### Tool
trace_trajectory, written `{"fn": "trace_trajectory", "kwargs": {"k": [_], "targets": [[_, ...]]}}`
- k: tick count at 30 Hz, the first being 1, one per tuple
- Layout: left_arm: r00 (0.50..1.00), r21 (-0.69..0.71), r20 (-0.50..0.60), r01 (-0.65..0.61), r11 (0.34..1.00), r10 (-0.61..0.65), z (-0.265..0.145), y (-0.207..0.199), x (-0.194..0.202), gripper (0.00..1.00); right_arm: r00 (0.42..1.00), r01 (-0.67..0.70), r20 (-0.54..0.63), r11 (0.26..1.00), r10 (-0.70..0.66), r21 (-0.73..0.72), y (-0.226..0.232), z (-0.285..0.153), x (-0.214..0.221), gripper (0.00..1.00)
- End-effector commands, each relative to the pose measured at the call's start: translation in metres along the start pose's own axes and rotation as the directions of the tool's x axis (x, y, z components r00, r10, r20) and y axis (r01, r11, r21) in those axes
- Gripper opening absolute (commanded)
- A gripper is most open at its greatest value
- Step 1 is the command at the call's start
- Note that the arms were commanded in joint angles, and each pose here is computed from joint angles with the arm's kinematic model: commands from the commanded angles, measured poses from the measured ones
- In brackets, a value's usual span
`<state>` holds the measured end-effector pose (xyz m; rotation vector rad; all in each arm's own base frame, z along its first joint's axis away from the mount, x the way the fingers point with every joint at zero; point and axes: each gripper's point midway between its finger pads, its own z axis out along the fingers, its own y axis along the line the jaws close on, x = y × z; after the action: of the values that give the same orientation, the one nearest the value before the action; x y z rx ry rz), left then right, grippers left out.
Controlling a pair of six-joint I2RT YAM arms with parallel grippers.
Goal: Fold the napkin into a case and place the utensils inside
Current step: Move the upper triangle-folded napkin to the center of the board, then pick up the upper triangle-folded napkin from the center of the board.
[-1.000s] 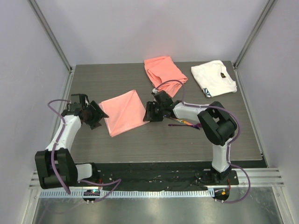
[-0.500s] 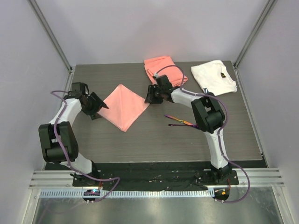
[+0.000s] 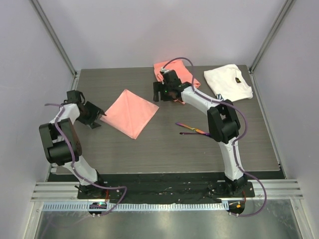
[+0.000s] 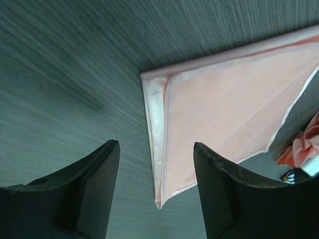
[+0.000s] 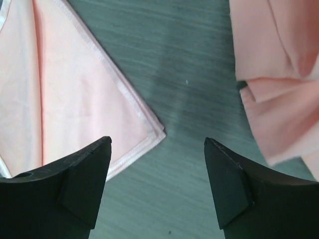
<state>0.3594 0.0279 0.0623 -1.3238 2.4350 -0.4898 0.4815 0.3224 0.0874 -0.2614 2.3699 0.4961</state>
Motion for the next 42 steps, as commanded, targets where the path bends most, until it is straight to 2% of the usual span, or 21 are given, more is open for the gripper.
{"fn": "trace_trajectory", "kwargs": {"k": [1, 7, 12, 21, 27, 34, 38, 42], "targets": [[0.999, 0.069, 0.018, 0.033, 0.997, -0.034, 0.013, -0.025, -0.019, 0.64, 0.992, 0.114, 0.052, 0.992, -0.112, -0.048, 0.047, -0.052, -0.008, 0.81], [0.998, 0.037, 0.053, 0.017, 0.999, -0.019, 0.024, -0.026, -0.035, 0.61, 0.976, 0.219, 0.034, 0.968, -0.217, -0.122, 0.100, -0.075, 0.029, 0.82], [0.999, 0.018, 0.030, 0.013, 1.000, -0.014, 0.037, -0.024, -0.038, 0.58, 0.969, 0.247, 0.037, 0.955, -0.244, -0.163, 0.122, -0.082, 0.046, 0.80], [0.999, -0.084, 0.023, -0.025, 0.996, 0.027, 0.050, -0.001, -0.033, 0.53, 0.958, 0.285, 0.073, 0.940, -0.277, -0.187, 0.139, -0.086, 0.040, 0.79], [0.993, -0.211, 0.028, -0.108, 0.971, 0.116, 0.062, 0.010, -0.029, 0.51, 0.951, 0.309, 0.063, 0.929, -0.302, -0.204, 0.150, -0.083, 0.050, 0.79], [0.988, -0.308, 0.055, -0.122, 0.943, 0.146, 0.066, 0.020, -0.031, 0.48, 0.948, 0.319, 0.051, 0.925, -0.316, -0.208, 0.153, -0.083, 0.058, 0.79], [0.984, -0.348, 0.060, -0.138, 0.927, 0.169, 0.065, 0.022, -0.031, 0.43, 0.943, 0.333, 0.042, 0.919, -0.331, -0.212, 0.153, -0.083, 0.064, 0.78], [0.982, -0.349, 0.057, -0.150, 0.925, 0.181, 0.067, 0.020, -0.031, 0.36, 0.910, 0.411, 0.049, 0.882, -0.411, -0.229, 0.163, -0.083, 0.077, 0.80]]}}
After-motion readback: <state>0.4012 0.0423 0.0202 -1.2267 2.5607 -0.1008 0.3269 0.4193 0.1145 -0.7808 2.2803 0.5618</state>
